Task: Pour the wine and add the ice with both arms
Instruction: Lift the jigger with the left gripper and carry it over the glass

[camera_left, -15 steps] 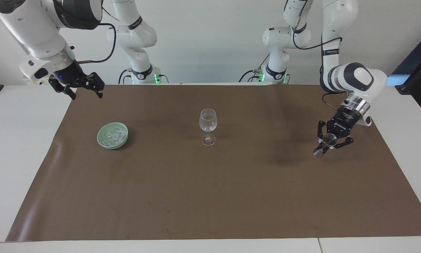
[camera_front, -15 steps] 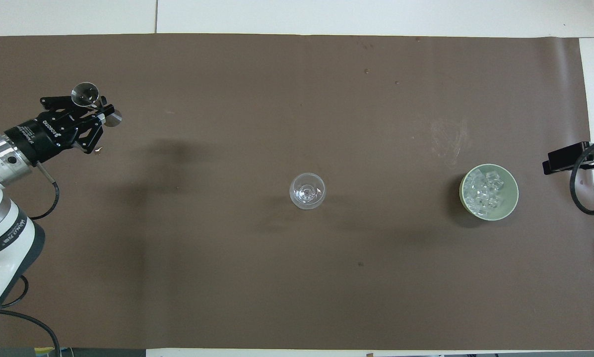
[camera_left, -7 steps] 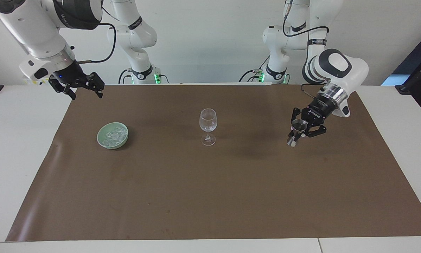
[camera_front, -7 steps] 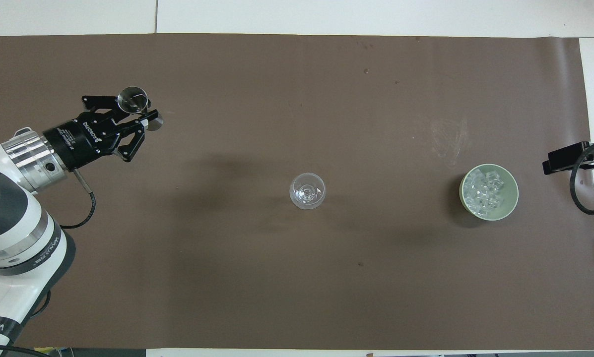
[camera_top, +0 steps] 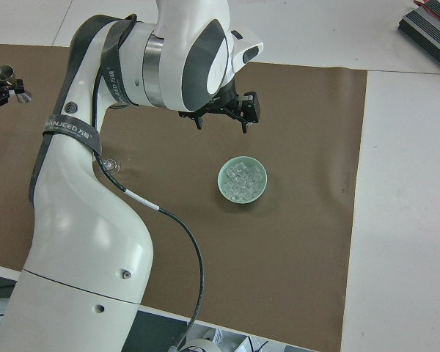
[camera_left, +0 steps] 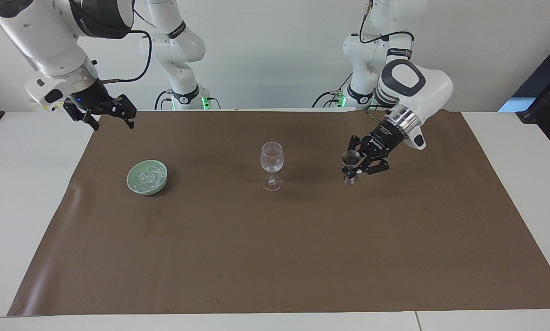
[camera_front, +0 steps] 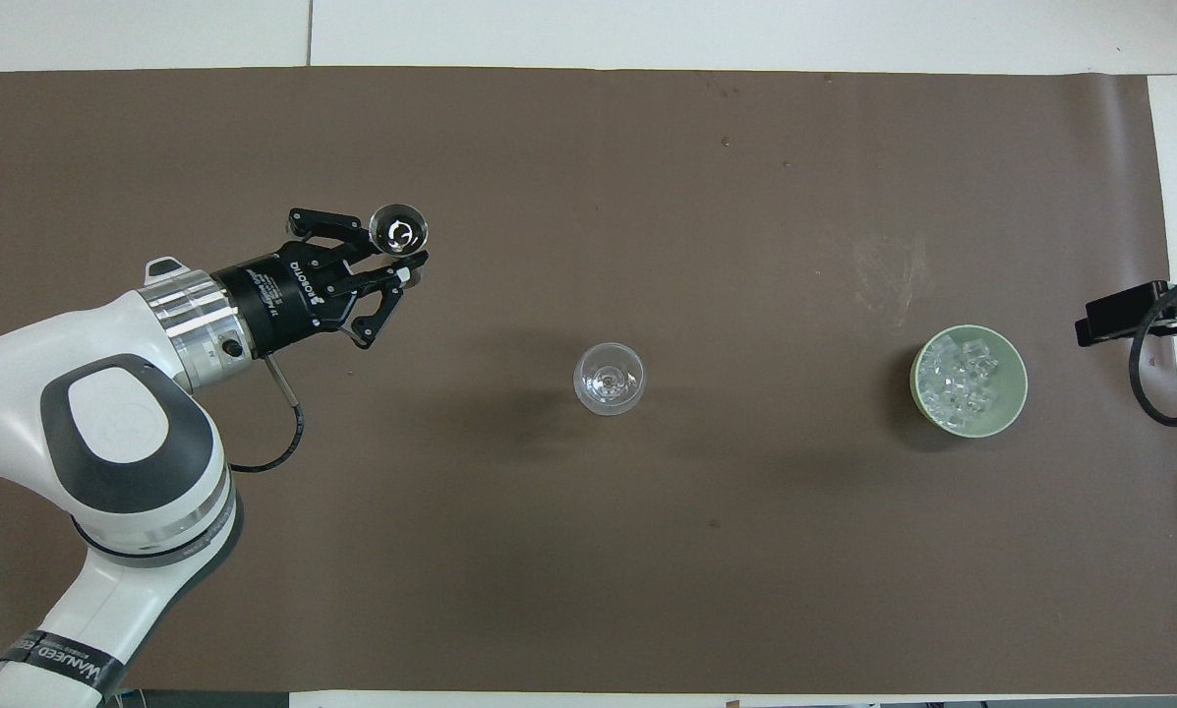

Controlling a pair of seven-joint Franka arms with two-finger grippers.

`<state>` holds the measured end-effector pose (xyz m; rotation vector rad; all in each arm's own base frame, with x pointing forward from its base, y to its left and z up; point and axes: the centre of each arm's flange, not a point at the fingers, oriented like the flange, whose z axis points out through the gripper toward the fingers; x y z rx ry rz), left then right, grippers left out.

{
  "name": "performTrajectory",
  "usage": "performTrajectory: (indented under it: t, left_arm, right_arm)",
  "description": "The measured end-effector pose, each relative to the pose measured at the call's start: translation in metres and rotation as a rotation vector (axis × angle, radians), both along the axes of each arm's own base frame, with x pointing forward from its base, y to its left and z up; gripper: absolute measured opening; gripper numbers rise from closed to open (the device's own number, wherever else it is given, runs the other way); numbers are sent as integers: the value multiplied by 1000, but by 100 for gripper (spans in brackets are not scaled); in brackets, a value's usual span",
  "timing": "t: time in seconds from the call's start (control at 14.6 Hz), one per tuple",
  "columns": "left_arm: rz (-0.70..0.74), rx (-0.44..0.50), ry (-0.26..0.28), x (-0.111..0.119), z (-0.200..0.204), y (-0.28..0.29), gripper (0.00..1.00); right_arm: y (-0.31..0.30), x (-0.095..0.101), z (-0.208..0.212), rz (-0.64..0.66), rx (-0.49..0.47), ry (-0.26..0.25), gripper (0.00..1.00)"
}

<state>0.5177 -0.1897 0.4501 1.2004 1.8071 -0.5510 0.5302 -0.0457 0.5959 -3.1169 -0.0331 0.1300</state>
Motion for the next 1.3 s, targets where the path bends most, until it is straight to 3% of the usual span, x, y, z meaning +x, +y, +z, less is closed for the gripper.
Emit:
performTrajectory:
  t: [0.34, 0.89, 1.3]
  left_arm:
    - [-55, 53, -29, -19, -1, -48, 22]
    - [-107, 154, -118, -53, -5, -111, 22]
    - [-213, 262, -241, -57, -14, -120, 22]
  right_arm:
    - [0, 0, 0, 0, 0, 0, 100]
    - [0, 0, 0, 0, 0, 0, 100]
    - [0, 0, 0, 0, 0, 0, 100]
